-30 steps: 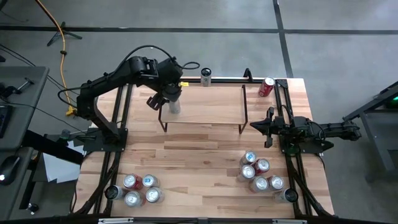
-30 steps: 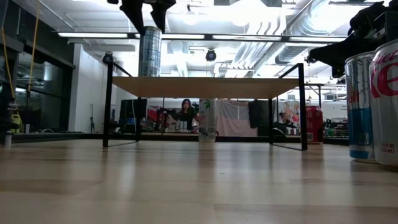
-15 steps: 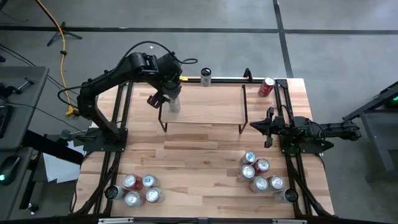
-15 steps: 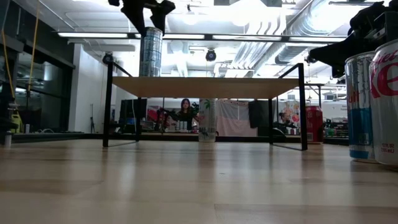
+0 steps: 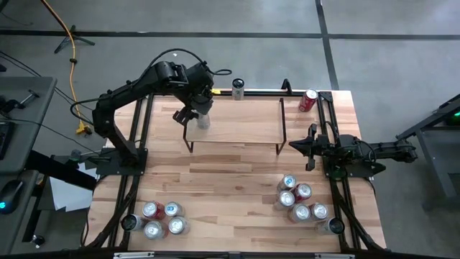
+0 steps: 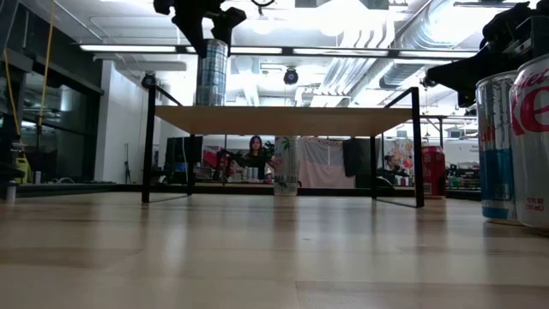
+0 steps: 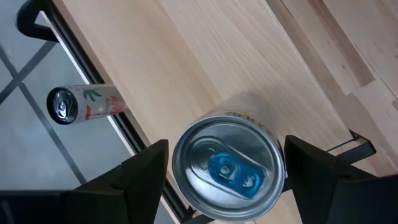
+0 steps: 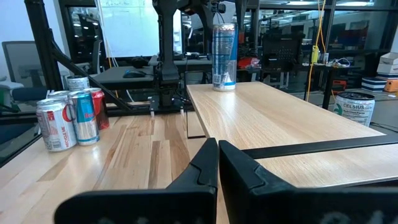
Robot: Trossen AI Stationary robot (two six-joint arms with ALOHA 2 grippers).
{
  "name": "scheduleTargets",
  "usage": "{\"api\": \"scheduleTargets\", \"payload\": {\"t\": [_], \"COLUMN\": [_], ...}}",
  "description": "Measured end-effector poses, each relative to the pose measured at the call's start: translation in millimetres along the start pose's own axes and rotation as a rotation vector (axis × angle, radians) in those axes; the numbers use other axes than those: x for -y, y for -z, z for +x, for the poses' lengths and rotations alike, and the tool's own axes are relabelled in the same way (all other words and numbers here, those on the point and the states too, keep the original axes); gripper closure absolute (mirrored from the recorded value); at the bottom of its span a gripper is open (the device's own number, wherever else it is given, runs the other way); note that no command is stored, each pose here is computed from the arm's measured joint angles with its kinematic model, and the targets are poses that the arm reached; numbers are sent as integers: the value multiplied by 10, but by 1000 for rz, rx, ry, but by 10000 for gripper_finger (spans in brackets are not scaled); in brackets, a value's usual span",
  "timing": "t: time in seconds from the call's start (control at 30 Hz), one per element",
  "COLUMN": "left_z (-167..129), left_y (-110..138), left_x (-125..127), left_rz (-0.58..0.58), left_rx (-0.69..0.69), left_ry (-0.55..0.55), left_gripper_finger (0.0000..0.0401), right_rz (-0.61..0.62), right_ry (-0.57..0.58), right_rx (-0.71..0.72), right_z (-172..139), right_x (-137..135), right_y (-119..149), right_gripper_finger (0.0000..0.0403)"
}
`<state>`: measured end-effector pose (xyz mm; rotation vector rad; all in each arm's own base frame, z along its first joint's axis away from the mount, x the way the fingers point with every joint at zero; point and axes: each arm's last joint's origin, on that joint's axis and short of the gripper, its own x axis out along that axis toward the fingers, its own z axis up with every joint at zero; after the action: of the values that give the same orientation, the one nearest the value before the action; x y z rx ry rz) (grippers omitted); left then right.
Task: Place canned beverage on shelf
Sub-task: Put the top blue soda can on the shelf
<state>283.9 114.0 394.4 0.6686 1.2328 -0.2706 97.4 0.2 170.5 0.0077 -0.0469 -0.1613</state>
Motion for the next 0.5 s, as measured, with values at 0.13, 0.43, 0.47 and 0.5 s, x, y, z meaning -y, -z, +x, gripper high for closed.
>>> {"api": "scheduleTargets", "payload": {"t": [0.13, 0.43, 0.47, 0.5], "left_z": [0, -12, -12, -13], "left_y": [0, 1, 1, 0], "left_x": [0, 1, 0, -1], "left_rz": [0, -19, -26, -41], "left_rx": [0, 3, 3, 2], "left_ry": [0, -4, -4, -7], "left_gripper_finger": [153, 233, 239, 243], "right_rz": [0, 0, 0, 0], "right_ry": [0, 0, 0, 0], "right_rx": [0, 0, 0, 0], "right_z": [0, 0, 0, 0], "right_x": [0, 0, 0, 0], "right_y": [0, 0, 0, 0], "right_gripper_finger": [402, 402, 402, 402]}}
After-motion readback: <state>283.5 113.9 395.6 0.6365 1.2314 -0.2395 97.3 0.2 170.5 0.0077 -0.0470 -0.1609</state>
